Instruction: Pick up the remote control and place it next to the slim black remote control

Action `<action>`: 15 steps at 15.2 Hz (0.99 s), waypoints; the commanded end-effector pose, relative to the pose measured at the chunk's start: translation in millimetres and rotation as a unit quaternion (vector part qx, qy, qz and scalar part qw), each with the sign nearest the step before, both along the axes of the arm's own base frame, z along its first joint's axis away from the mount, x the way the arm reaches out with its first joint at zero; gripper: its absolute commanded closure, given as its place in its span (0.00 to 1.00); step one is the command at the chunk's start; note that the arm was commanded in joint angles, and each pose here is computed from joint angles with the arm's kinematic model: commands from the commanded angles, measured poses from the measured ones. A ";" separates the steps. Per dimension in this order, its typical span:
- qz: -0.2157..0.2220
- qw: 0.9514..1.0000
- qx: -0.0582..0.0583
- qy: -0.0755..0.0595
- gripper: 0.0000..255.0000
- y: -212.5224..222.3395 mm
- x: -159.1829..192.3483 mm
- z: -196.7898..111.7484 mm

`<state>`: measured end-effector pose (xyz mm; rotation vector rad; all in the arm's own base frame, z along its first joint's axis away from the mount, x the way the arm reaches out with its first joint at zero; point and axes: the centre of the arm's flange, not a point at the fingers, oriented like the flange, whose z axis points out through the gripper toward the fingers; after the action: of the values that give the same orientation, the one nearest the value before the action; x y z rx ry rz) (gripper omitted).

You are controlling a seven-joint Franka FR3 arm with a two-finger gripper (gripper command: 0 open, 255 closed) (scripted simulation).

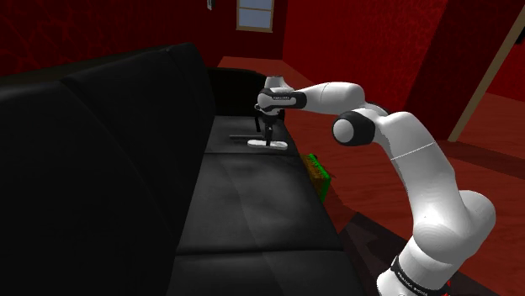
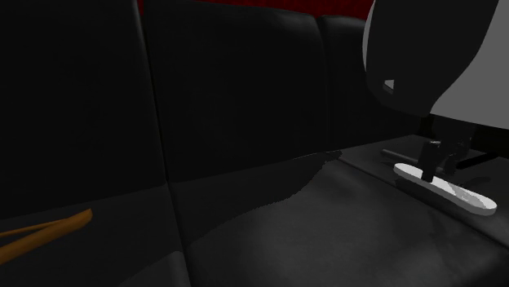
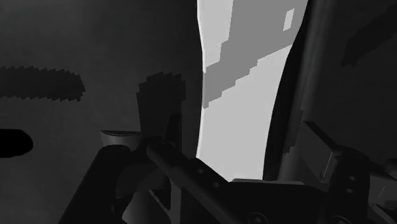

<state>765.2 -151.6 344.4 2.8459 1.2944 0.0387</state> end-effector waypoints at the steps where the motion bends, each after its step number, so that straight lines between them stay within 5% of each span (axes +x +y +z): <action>1: 0.000 1.000 0.000 0.000 0.00 0.2 0.1 -0.1; 4: 0.000 1.000 0.000 0.000 0.00 0.3 0.0 0.0; 8: 0.000 1.000 0.000 0.000 0.00 0.4 -1.4 49.9; 15: 0.000 1.000 0.000 0.000 0.00 0.4 -1.4 49.9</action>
<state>763.8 -151.2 394.3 2.8459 1.2946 0.0388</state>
